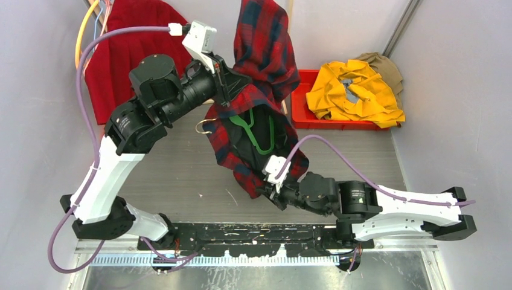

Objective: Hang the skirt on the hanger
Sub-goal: Adjust the skirt on the hanger.

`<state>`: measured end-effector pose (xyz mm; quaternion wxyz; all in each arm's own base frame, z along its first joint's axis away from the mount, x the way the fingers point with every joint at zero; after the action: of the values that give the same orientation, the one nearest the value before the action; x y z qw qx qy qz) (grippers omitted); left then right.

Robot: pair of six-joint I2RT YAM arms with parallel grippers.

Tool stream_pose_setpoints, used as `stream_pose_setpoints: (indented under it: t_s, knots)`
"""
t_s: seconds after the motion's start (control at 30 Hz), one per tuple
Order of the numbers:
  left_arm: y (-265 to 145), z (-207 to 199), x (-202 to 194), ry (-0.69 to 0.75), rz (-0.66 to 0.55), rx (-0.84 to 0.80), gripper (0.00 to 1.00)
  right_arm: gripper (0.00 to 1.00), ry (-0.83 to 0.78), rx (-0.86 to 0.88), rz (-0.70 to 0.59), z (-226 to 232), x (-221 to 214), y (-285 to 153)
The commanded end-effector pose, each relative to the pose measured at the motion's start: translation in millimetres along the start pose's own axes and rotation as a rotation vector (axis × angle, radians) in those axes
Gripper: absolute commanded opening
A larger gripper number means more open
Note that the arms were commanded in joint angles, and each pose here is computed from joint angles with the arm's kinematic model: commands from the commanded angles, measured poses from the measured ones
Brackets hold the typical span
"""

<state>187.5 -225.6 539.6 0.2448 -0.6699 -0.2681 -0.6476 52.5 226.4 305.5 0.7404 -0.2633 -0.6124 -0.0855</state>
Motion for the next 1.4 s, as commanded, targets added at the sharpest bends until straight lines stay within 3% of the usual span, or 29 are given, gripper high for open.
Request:
stream_pose_setpoints:
  t_s: [0.0,0.37,0.6,0.77,0.93,1.2,1.37]
  knots:
    - [-14,1,35,0.089,-0.141,-0.014,0.00,0.01,0.061,0.147,-0.001,17,32,-20]
    - [-4,3,4,0.195,0.051,-0.054,0.00,0.01,0.120,0.230,-0.012,30,93,-46]
    - [-20,0,-24,0.157,0.288,-0.072,0.00,0.01,0.192,-0.044,-0.063,-25,113,-52]
    - [-30,-1,-51,0.111,0.470,-0.056,0.00,0.01,0.250,-0.107,-0.038,-65,114,-45]
    - [-35,0,-76,0.091,0.632,-0.023,0.00,0.01,0.329,-0.053,-0.006,-95,113,-29]
    - [-26,-7,-116,0.047,0.798,-0.067,0.00,0.01,0.451,0.138,-0.043,-124,112,-3]
    - [-16,-14,-143,0.019,0.884,-0.116,0.00,0.01,0.535,0.154,-0.073,-147,106,14]
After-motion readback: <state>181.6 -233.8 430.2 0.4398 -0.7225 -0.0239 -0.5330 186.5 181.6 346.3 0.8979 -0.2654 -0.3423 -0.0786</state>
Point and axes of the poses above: each gripper's point midway between its finger pads, its own y axis out along the fingers, its own z axis along the line the jaws close on, x = y × z, the point moved 8 cm from there along -y, back along the fingers, and after that the axes turned 9 degrees about y, right-handed, at the moved point
